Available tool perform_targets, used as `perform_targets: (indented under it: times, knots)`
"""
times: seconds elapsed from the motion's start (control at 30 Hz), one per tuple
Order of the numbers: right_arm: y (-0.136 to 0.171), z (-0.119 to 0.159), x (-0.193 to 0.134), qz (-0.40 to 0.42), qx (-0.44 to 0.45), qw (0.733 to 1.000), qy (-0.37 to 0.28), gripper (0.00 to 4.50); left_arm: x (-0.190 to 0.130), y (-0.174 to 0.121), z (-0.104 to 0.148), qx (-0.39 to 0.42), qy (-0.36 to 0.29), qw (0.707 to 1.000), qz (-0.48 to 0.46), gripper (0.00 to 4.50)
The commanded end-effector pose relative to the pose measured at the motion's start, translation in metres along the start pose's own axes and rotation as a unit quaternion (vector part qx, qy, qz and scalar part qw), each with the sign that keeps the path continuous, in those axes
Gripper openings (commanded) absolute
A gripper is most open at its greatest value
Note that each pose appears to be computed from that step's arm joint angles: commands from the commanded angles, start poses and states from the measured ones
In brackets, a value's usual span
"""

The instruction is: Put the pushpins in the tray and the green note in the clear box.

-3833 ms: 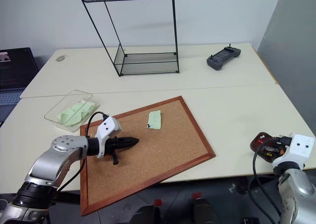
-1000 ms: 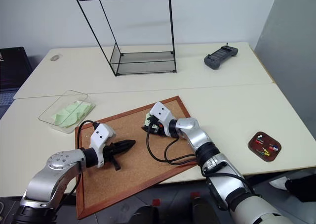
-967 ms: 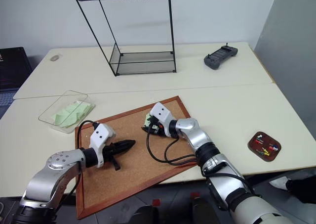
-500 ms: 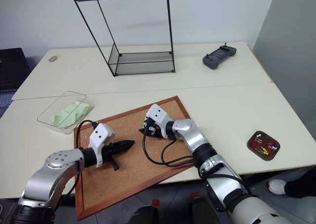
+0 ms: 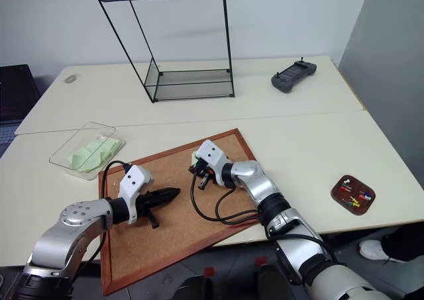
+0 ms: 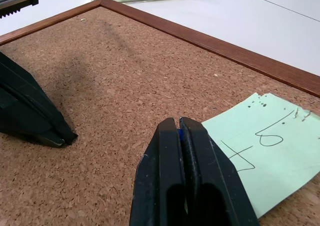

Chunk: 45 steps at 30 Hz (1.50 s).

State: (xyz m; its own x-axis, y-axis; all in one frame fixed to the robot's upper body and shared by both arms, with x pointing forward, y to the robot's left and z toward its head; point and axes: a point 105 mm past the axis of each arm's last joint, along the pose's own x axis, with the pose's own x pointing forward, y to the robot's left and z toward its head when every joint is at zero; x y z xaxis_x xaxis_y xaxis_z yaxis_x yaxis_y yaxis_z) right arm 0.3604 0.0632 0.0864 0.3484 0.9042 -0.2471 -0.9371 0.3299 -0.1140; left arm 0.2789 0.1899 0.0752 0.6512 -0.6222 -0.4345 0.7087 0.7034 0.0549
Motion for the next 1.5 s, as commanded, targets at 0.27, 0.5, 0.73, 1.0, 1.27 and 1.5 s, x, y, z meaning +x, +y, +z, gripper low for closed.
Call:
perform_targets:
  times: [0.27, 0.5, 0.73, 1.0, 1.27, 1.5]
  knots:
    - [0.006, 0.072, -0.014, 0.009, -0.031, 0.991, -0.131, 0.05, 0.001, -0.001, -0.030, -0.034, 0.055, 0.998, -0.007, 0.00]
    - [0.011, 0.083, -0.021, 0.003, -0.046, 0.989, -0.141, 0.05, 0.001, -0.004, -0.030, -0.034, 0.055, 0.998, -0.012, 0.00]
    - [0.001, 0.078, -0.041, -0.025, -0.116, 0.985, -0.122, 0.00, -0.004, -0.002, -0.002, -0.050, 0.004, 0.999, -0.020, 0.39]
    - [-0.002, 0.071, -0.077, -0.056, -0.189, 0.974, -0.109, 0.00, -0.031, -0.002, 0.052, -0.159, -0.097, 0.980, -0.066, 1.76]
    - [0.003, 0.062, -0.106, -0.066, -0.284, 0.952, -0.096, 0.00, -0.034, 0.003, 0.079, -0.316, -0.183, 0.925, -0.104, 3.14]
    - [0.014, 0.069, -0.112, -0.060, -0.375, 0.918, -0.116, 0.00, -0.011, -0.012, 0.100, -0.367, -0.212, 0.894, -0.145, 4.47]
